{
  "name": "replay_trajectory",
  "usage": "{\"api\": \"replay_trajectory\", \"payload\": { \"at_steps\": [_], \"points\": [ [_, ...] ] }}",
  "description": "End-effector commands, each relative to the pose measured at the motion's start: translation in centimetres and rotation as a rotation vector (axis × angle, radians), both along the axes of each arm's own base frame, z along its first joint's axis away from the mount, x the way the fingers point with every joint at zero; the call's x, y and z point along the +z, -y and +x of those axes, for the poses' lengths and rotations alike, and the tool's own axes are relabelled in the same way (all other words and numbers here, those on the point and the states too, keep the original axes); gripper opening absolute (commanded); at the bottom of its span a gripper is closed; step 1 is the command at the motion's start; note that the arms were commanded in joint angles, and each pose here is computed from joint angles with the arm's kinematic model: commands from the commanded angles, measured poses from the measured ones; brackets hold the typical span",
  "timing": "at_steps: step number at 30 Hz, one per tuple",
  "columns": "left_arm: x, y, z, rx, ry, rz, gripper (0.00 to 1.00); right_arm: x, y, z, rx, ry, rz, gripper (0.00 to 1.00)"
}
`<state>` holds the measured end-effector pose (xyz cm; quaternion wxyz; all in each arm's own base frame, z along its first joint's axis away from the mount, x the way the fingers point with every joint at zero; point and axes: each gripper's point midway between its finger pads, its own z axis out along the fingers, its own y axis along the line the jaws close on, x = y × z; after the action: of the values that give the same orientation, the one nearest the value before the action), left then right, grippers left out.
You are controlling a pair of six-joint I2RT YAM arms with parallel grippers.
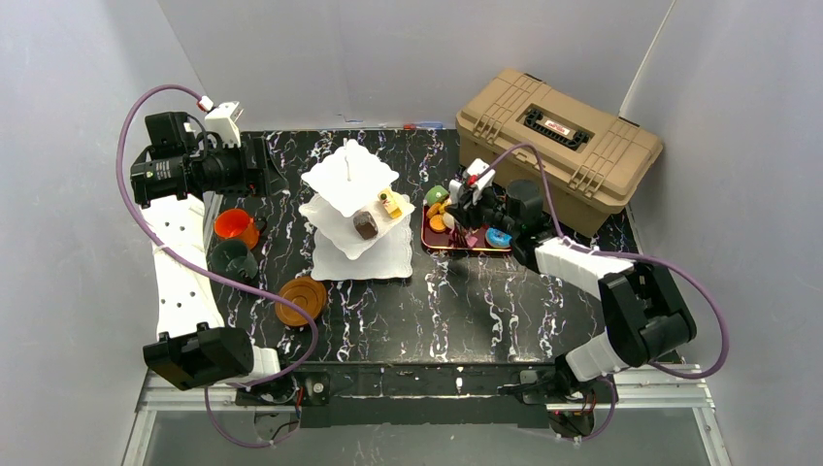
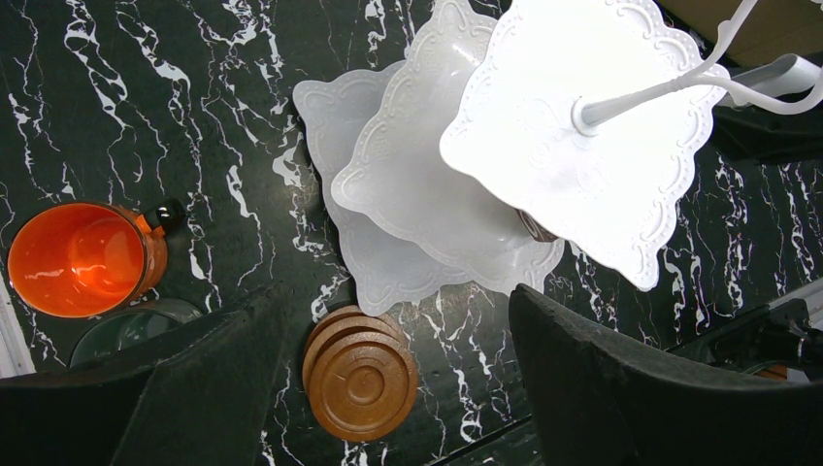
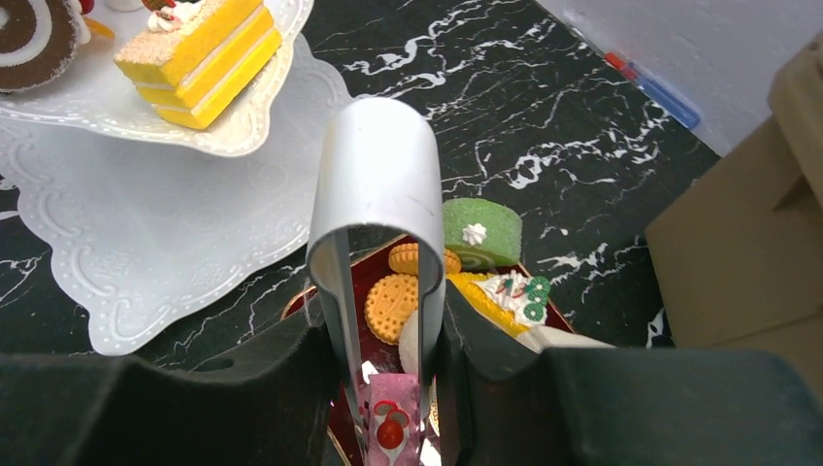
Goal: Serve the afternoon tea
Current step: Pick up the desert from the tray.
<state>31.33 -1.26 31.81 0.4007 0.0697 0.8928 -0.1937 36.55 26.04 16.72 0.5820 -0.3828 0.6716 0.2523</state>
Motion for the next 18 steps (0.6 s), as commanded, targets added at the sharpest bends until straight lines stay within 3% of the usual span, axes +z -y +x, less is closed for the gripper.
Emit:
{"api": "replay_trajectory", "payload": {
  "at_steps": [1, 7, 18],
  "points": [
    [1.5, 0.4, -0.6, -0.014, 0.044, 0.005, 0.81, 4.7, 1.4, 0.5, -0.090, 0.138, 0.089, 0.01],
    [1.7, 0.4, -0.5, -0.014, 0.048, 0.005, 0.81, 8.4, 2.0, 0.6, -0.143, 0.182, 0.184, 0.01],
    [1.6, 0.3, -0.5, -0.012, 0.045, 0.004, 0.80, 12.0, 0.9, -1.9, -0.045, 0.135, 0.292, 0.01]
  ]
}}
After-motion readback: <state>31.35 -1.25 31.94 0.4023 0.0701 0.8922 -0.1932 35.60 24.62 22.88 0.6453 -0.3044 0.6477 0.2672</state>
